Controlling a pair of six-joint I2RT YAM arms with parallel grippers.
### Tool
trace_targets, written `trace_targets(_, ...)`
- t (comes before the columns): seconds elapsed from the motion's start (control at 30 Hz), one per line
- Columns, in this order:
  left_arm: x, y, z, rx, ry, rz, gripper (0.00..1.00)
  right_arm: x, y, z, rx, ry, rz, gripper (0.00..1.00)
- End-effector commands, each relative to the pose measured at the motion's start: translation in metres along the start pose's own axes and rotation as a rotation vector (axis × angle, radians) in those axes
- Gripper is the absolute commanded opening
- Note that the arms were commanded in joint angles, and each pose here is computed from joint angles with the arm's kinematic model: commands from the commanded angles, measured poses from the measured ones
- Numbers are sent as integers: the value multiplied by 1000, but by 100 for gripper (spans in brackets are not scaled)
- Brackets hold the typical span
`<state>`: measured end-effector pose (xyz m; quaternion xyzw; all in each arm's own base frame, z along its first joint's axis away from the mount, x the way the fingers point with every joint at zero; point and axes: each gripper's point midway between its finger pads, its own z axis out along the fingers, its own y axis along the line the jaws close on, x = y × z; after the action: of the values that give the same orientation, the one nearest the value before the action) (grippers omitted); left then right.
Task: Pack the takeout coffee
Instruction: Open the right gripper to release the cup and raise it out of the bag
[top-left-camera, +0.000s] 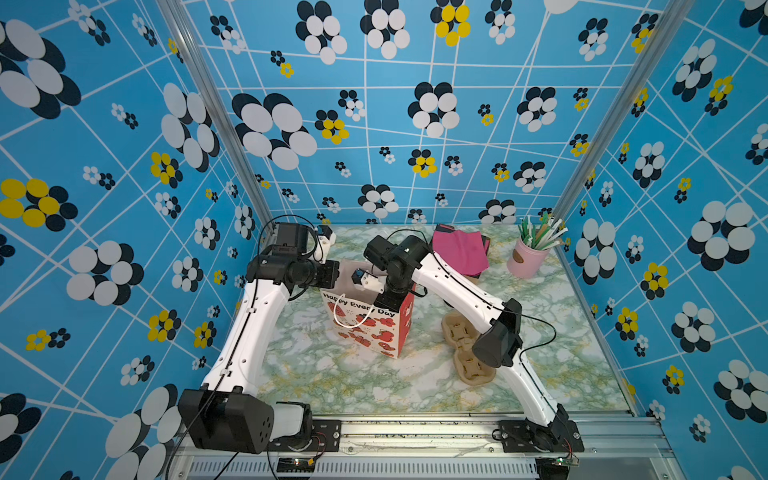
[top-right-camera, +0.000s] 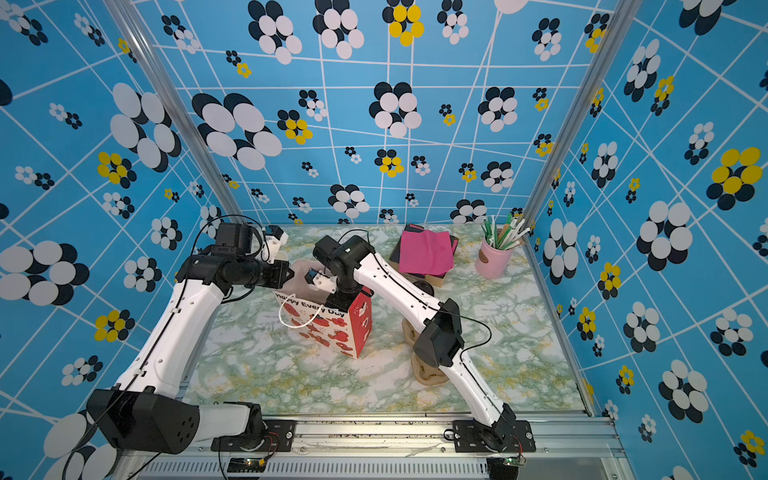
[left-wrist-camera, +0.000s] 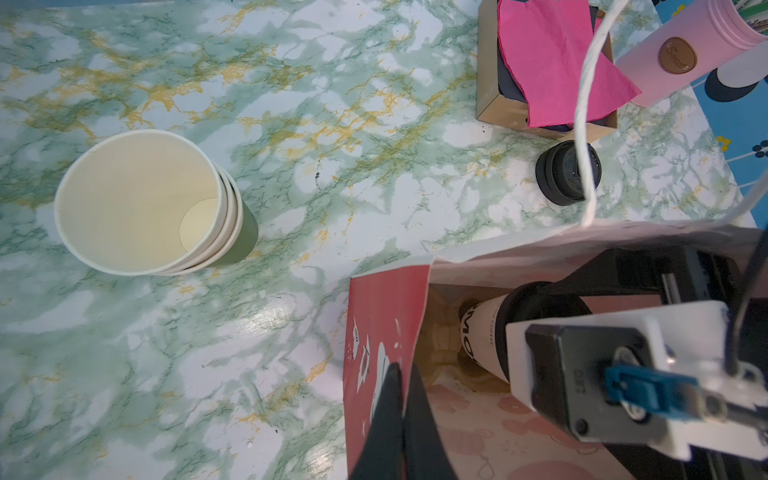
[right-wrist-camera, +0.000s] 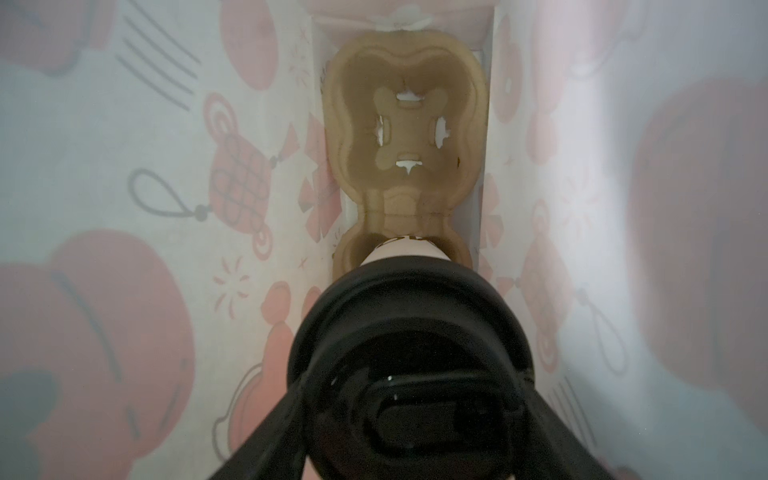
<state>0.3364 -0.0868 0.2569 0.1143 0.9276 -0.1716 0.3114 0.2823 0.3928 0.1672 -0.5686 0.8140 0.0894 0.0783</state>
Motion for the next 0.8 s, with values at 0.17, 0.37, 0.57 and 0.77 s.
trace_targets(0.17,7,-3,7,19,25,-1,0,16,1,19,-1,95,-7,69)
trace_targets(0.37,7,-3,7,19,27,-2,0,14,2,15,-4,83,-5,69)
trace_targets(0.57,7,-3,7,19,25,-1,0,11,3,6,-3,57,-5,73)
trace_targets(0.77,8,-3,6,19,25,1,0,2,8,-11,-11,-8,-5,75)
